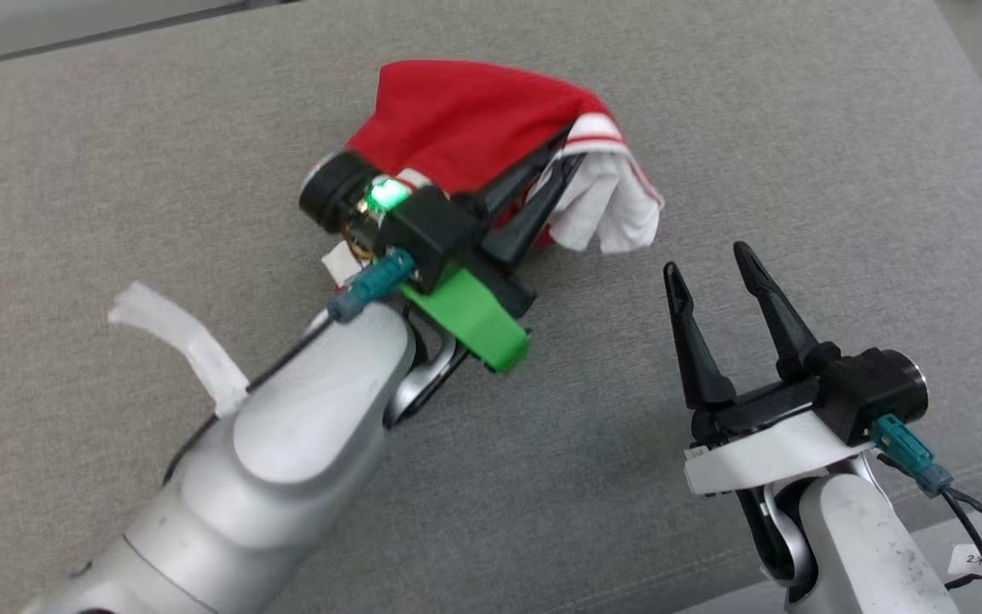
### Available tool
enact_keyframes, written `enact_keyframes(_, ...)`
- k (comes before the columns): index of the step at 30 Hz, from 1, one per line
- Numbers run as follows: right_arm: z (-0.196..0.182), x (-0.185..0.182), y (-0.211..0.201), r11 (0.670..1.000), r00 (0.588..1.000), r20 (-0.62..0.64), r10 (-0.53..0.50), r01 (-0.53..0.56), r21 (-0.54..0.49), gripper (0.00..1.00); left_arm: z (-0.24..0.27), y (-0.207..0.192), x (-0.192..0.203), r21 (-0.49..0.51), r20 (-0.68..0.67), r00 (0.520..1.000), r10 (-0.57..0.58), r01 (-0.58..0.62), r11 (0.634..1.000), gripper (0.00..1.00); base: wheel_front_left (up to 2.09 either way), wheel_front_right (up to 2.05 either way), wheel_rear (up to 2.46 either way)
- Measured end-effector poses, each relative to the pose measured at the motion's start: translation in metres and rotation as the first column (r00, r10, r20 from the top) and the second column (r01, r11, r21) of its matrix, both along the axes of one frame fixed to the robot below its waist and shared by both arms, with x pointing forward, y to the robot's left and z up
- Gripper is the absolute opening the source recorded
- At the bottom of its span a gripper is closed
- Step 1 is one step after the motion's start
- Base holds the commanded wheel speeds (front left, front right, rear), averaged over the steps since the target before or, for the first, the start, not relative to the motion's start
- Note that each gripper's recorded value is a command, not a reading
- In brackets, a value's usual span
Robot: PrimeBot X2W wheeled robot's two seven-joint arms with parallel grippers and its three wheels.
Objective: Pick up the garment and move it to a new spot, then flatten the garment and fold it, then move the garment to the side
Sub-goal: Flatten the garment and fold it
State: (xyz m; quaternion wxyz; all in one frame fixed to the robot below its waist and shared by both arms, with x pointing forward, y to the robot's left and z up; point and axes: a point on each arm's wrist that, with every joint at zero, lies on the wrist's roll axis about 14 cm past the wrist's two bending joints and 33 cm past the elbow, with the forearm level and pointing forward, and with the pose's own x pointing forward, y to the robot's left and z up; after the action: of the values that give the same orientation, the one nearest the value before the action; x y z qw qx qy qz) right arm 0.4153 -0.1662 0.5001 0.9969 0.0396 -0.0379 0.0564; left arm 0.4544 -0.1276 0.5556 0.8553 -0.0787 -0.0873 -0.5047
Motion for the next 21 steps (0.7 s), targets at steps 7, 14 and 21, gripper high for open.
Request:
enact_keyframes(7, 0.017, -0.016, -0.023, 0.997, 0.997, 0.033, -0.073, 0.072, 0.028, 1.00, 0.115, -0.044, 0.011, -0.179, 0.033, 0.990, -0.138, 0.142, 0.974, 0.00, 0.00, 0.00, 0.00)
enact_keyframes(14, 0.025, -0.037, -0.048, 0.988, 0.987, 0.046, -0.152, 0.151, 0.032, 1.00, 0.231, -0.061, 0.011, -0.300, 0.235, 0.963, -0.133, 0.203, 0.932, 0.00, 0.00, 0.00, 0.00)
enact_keyframes(21, 0.033, -0.046, -0.067, 0.977, 0.975, 0.069, -0.211, 0.210, 0.026, 1.00, 0.213, -0.045, 0.031, -0.355, 0.096, 0.993, -0.067, 0.097, 0.930, 0.00, 0.00, 0.00, 0.00)
